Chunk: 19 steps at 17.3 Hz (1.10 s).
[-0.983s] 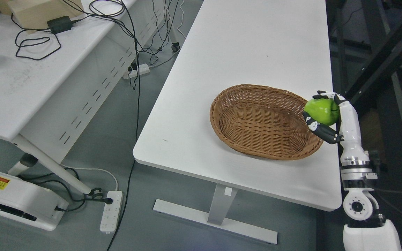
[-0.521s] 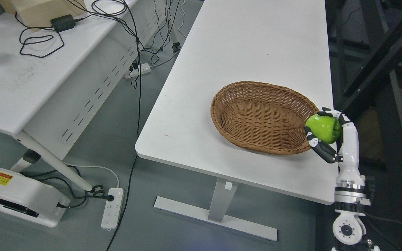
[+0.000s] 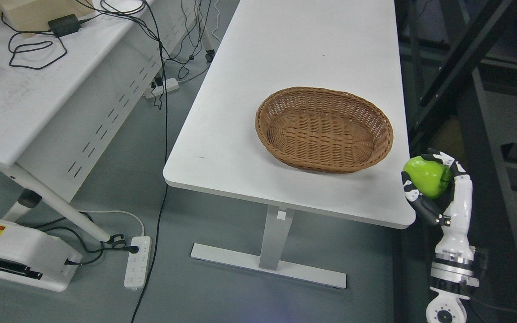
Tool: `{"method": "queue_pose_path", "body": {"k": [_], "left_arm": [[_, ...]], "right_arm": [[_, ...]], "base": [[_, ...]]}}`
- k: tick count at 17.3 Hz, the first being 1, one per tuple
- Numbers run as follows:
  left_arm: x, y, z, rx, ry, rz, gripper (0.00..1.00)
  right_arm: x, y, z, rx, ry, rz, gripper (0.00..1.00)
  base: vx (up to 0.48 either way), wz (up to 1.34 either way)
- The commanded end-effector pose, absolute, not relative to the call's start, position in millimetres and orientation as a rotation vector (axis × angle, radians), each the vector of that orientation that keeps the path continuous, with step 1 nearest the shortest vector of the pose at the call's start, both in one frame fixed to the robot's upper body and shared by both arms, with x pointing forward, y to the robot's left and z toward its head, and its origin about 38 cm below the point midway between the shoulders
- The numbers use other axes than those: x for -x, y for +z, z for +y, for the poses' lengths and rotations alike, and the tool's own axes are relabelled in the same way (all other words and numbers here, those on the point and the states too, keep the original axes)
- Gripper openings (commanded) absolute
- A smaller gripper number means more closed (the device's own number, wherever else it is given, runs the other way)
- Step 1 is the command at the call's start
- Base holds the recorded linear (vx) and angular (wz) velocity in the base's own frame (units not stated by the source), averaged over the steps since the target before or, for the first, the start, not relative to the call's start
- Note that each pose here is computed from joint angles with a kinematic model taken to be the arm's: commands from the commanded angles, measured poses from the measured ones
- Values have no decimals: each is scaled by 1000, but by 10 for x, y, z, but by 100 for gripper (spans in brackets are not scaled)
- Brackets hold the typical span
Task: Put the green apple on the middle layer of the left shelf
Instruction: 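Carry the held apple toward the black shelf tray while turning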
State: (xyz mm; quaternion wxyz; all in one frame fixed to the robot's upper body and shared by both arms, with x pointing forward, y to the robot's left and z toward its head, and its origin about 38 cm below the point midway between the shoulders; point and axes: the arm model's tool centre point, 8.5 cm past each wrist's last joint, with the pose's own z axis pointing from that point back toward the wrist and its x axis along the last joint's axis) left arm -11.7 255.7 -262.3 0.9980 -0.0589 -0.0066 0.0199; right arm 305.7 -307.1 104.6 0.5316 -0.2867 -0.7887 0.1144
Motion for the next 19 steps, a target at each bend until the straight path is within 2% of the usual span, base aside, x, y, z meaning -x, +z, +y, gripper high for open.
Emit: {"method": "queue_pose_path", "body": {"k": [1,7,11,19], "left_arm": [[117,-2614,2669,100,39,-14,100],[117,-2614,2669,100,39,-14,100],[117,-2614,2669,100,39,-14,100],[117,-2614,2669,100,39,-14,100]], "right_arm": [[-3041,1050,-3012,661,243,-1857,0],[-3177,1124,-2951,621,198,-1863,0],[-3202,1088,-2689,541,235,-1880,0],[-3202,1089,-2682,539,236,-1882,0]], "base": [[-111,-506],[-137,-423],[-207,-116],[-253,102]]}}
